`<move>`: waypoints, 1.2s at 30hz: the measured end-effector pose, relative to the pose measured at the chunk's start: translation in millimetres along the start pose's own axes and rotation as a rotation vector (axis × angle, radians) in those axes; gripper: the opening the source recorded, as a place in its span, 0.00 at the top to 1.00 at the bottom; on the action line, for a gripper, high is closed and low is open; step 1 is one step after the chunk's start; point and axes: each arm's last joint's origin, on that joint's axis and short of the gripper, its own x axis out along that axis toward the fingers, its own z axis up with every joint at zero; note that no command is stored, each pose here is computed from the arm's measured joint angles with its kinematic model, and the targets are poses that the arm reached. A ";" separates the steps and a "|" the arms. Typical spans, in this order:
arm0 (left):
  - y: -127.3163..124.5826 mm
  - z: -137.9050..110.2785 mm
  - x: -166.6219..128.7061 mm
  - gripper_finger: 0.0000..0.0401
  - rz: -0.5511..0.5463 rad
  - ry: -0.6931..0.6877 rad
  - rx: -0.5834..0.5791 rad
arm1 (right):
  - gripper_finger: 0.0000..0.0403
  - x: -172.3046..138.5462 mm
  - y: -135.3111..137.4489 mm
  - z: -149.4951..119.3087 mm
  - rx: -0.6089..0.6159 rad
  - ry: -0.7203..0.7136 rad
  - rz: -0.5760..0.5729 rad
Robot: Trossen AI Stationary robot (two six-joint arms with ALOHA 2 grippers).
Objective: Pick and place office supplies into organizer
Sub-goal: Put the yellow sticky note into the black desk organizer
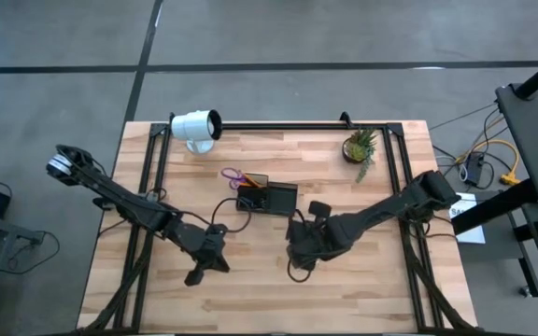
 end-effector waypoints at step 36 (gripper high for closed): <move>2.9 -5.2 -0.6 0.97 0.023 0.008 -0.005 | 0.38 61.1 72.1 -53.1 -0.495 0.204 0.041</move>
